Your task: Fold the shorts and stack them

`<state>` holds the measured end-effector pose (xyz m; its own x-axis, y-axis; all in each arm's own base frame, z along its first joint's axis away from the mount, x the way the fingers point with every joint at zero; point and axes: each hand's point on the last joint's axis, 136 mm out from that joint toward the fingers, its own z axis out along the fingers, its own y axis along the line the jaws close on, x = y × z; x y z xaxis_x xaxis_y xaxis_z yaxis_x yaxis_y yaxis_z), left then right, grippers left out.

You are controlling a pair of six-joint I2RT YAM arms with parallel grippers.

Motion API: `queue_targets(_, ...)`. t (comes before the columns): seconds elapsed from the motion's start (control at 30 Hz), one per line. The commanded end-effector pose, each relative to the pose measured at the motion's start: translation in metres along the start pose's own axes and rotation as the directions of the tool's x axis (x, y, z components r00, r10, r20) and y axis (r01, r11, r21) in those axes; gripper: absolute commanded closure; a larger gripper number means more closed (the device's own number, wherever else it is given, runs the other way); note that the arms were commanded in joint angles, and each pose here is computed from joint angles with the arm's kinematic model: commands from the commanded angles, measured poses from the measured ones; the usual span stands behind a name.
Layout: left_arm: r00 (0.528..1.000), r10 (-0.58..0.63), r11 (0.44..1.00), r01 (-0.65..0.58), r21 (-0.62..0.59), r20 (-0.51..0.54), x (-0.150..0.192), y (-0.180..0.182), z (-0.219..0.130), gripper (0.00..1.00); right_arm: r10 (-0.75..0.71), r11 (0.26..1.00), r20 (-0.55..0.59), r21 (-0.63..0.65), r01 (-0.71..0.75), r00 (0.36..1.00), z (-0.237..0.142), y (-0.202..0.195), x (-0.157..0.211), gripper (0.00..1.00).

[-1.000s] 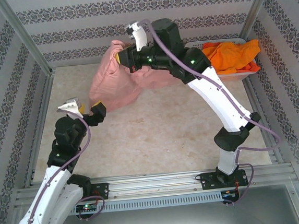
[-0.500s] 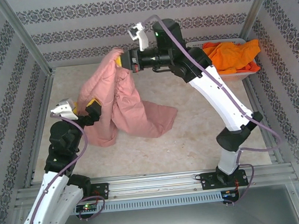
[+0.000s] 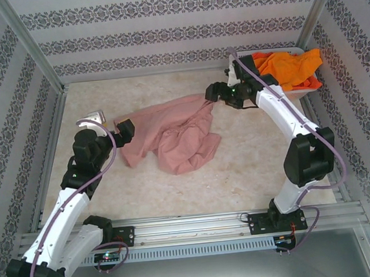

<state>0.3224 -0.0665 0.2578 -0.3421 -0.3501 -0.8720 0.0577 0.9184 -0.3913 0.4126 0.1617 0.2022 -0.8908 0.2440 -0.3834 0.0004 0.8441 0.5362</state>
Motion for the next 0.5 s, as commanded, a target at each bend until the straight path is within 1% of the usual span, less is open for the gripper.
queue_targets(0.0,0.994,-0.081,0.993,0.075,-0.095,-0.068,0.017,0.022,-0.003,0.00,-0.159,0.986,0.102,-0.025,0.162,0.982,-0.031,0.042,0.008,0.11)
queue_targets(0.1,0.983,-0.146,0.983,0.131,-0.132,-0.113,0.037,0.036,-0.003,0.00,-0.310,0.950,0.083,-0.009,0.312,0.947,-0.027,0.066,0.039,0.08)
queue_targets(0.23,0.952,-0.233,0.963,0.196,-0.186,-0.200,0.069,0.053,0.004,0.00,-0.469,0.882,-0.006,0.059,0.468,0.883,0.003,0.083,0.082,0.06)
queue_targets(0.37,0.919,-0.292,0.946,0.237,-0.220,-0.265,0.095,0.064,0.015,0.00,-0.505,0.854,-0.098,0.088,0.513,0.858,0.042,0.091,0.114,0.05)
queue_targets(0.47,0.899,-0.323,0.938,0.262,-0.228,-0.295,0.110,0.069,0.028,0.00,-0.516,0.845,-0.136,0.082,0.529,0.846,0.072,0.103,0.129,0.04)
